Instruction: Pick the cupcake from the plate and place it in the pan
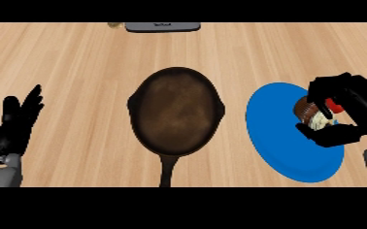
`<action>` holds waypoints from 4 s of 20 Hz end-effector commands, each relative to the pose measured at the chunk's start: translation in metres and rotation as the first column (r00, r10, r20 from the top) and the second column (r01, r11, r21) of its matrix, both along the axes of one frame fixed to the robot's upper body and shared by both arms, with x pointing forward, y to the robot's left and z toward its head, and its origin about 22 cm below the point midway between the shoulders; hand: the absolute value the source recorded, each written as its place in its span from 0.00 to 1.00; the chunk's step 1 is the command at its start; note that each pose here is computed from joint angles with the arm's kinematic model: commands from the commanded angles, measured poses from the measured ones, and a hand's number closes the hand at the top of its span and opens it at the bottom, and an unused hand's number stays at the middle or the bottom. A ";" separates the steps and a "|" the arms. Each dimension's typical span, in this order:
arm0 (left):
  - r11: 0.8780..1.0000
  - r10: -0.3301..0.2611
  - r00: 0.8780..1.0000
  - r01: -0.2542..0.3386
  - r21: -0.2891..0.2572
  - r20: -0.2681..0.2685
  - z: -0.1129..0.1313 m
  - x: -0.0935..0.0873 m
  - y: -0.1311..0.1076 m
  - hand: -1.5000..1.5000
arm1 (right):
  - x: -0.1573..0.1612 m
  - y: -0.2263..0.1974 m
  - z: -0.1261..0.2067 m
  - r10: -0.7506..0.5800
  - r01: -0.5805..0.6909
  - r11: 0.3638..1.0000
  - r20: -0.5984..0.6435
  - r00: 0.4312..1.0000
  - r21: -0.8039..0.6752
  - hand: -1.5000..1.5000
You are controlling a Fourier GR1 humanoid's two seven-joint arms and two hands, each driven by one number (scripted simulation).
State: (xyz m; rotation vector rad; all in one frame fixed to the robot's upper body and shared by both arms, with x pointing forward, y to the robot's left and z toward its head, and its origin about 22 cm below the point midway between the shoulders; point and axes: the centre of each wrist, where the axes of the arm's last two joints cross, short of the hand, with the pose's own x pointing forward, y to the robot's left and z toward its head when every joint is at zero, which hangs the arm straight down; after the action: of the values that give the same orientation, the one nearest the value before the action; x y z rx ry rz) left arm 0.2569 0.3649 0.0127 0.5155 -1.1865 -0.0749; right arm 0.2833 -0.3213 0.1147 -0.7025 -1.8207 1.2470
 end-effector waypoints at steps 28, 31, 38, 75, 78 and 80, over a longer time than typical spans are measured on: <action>0.998 -0.068 0.998 0.068 -0.004 0.018 0.005 0.027 -0.024 0.50 | 0.091 0.269 -0.065 0.000 0.061 0.976 -0.280 0.960 0.209 1.00; 0.996 -0.093 0.995 0.093 0.001 0.027 0.005 0.032 -0.034 0.50 | 0.096 0.266 -0.084 0.004 0.073 0.972 -0.325 0.946 0.223 1.00; 0.993 -0.122 0.992 0.122 -0.003 0.019 0.010 0.042 -0.031 0.50 | 0.085 0.266 -0.111 0.061 0.111 0.936 -0.464 0.884 0.333 0.00; 0.999 -0.037 0.999 0.037 -0.005 -0.008 0.001 0.002 -0.012 0.50 | 0.128 -0.001 -0.032 -0.010 0.266 0.620 -0.331 0.943 0.738 0.00; 0.999 -0.037 0.999 0.037 -0.004 0.005 -0.008 -0.006 -0.014 0.50 | 0.116 -0.023 -0.046 0.002 0.273 0.633 -0.353 0.936 0.725 0.00; 0.999 -0.040 0.999 0.040 0.005 0.007 0.000 0.013 -0.023 0.50 | 0.118 -0.041 -0.038 0.014 0.271 0.645 -0.366 0.930 0.714 0.00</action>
State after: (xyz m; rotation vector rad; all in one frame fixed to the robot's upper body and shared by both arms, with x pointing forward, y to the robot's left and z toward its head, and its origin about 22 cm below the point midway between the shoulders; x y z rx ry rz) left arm 0.2643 0.3485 0.0104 0.4941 -1.2007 -0.1010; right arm 0.4056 -0.3248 0.0653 -0.1186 -1.7405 0.3465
